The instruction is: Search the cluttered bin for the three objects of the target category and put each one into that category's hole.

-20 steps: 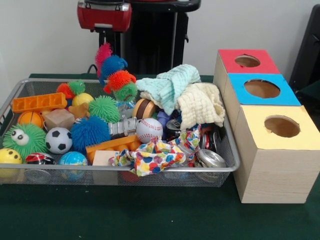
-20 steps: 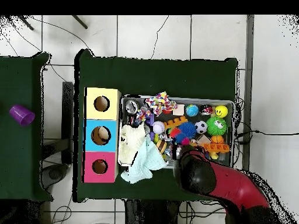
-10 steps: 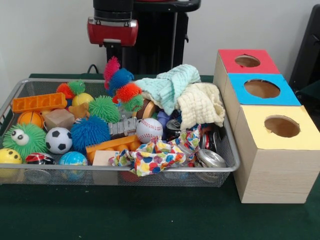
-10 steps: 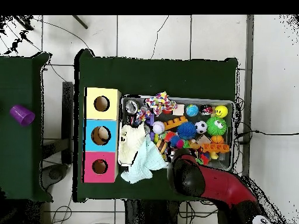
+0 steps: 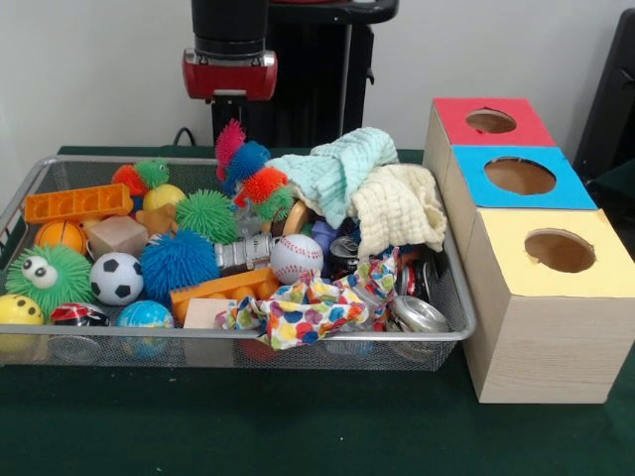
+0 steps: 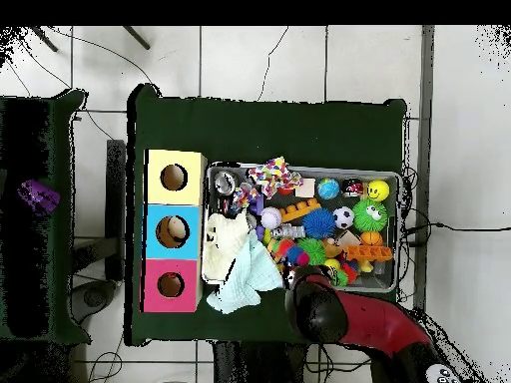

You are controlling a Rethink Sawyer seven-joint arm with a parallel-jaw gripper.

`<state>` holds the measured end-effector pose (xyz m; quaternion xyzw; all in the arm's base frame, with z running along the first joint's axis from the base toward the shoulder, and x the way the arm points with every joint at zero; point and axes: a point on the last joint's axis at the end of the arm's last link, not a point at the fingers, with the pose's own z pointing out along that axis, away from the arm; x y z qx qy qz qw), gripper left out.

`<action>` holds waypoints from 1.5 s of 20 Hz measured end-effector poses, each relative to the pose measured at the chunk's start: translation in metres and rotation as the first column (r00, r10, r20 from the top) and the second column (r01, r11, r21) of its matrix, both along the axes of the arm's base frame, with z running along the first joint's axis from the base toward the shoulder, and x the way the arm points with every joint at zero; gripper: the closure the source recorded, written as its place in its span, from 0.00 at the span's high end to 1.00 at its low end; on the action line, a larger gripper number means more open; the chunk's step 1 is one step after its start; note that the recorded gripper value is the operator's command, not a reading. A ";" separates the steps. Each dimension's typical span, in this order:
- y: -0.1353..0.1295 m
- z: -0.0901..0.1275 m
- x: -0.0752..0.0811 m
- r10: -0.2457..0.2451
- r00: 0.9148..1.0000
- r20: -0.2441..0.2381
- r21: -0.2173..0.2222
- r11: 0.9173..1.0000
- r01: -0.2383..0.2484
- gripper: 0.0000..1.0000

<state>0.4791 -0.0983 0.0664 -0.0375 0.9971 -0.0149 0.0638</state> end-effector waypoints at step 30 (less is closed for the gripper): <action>-0.066 -0.030 -0.019 -0.156 0.985 0.068 0.054 0.987 0.153 1.00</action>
